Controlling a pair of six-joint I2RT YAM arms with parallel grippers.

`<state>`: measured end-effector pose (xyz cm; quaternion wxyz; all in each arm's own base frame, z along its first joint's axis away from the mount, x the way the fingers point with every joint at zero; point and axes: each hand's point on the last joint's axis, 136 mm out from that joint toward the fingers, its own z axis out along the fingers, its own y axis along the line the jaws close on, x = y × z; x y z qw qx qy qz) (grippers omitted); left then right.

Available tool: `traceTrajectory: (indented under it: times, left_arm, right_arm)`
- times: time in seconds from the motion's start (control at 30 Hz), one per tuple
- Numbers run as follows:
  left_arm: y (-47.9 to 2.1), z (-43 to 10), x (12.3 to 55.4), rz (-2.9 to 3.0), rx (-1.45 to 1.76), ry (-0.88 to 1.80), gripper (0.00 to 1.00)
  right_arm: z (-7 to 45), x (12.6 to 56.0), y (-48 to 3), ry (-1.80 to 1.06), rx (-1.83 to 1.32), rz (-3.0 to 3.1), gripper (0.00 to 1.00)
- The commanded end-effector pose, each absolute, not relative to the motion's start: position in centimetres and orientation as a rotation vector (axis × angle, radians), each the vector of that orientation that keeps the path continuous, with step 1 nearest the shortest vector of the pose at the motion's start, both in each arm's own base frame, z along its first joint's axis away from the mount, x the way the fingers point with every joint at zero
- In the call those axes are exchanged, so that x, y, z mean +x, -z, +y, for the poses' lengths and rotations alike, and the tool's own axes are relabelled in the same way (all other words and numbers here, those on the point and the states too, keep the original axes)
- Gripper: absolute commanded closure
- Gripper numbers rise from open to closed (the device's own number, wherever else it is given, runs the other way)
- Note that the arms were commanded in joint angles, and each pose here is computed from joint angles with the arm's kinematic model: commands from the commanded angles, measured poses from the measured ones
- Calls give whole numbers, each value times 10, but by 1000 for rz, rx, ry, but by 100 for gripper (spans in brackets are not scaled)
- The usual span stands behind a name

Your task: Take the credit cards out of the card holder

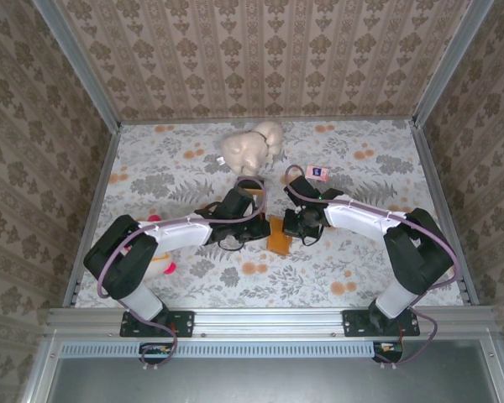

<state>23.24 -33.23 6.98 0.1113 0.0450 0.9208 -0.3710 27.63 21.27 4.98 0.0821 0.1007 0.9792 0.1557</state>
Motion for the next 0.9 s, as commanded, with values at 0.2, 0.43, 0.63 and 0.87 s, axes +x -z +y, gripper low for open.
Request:
traceTrajectory:
  times: [0.2,0.43,0.63,0.87]
  left_arm:
    - [-67,-330,236,2728,132,1041,100]
    - [-74,-333,235,2735,173,1022,79]
    - [-76,-327,238,2764,195,905,60]
    - [-86,-311,242,2766,169,786,37]
  right_arm:
    - [177,261,-34,-251,409,2955,98]
    - [202,269,-37,-442,324,2926,79]
    - [201,271,-31,-414,309,2940,78]
    - [208,272,-26,-452,292,2949,80]
